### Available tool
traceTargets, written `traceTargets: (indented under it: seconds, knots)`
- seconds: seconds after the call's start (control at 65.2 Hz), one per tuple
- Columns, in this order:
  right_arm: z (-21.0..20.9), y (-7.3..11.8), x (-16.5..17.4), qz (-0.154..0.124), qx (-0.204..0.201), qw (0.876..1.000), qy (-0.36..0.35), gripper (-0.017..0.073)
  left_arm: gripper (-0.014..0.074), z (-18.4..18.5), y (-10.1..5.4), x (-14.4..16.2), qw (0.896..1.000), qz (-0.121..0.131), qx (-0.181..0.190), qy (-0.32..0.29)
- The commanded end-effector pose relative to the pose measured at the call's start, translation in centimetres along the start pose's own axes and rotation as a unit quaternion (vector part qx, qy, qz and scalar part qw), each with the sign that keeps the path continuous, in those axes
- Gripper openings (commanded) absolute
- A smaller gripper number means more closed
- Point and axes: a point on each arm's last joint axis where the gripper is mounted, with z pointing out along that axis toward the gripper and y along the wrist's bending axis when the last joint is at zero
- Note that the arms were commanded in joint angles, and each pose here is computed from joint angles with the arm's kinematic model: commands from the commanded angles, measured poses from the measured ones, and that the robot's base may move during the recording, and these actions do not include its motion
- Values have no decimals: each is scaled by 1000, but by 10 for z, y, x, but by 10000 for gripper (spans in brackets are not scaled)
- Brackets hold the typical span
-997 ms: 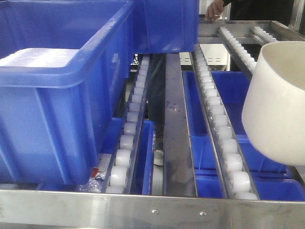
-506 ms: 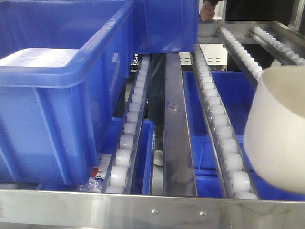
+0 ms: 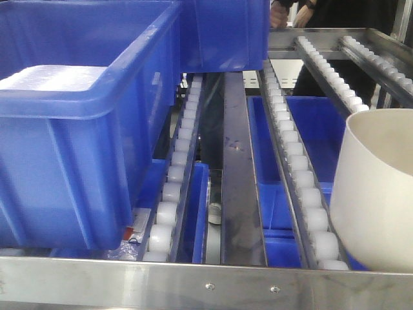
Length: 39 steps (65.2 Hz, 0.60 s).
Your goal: Move white bin to right shelf second layer
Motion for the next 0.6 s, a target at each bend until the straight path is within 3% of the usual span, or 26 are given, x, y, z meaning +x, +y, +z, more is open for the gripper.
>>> traceTargets:
  seconds: [0.0,0.322,0.491,0.583]
  knots:
    - [-17,2,-16,-2,-7,997,-76,269,85,0,0,4,1000,-4,1,-30]
    - [-68,5,-16,-10,-22,985,-174,269,85,0,0,4,1000,-4,1,-30]
    - [-97,1,-6,-57,2,971,-233,258,85,0,0,4,1000,-4,1,-30]
    - [-108,-2,4,-83,17,958,-273,183,85,0,0,4,1000,-4,1,-30]
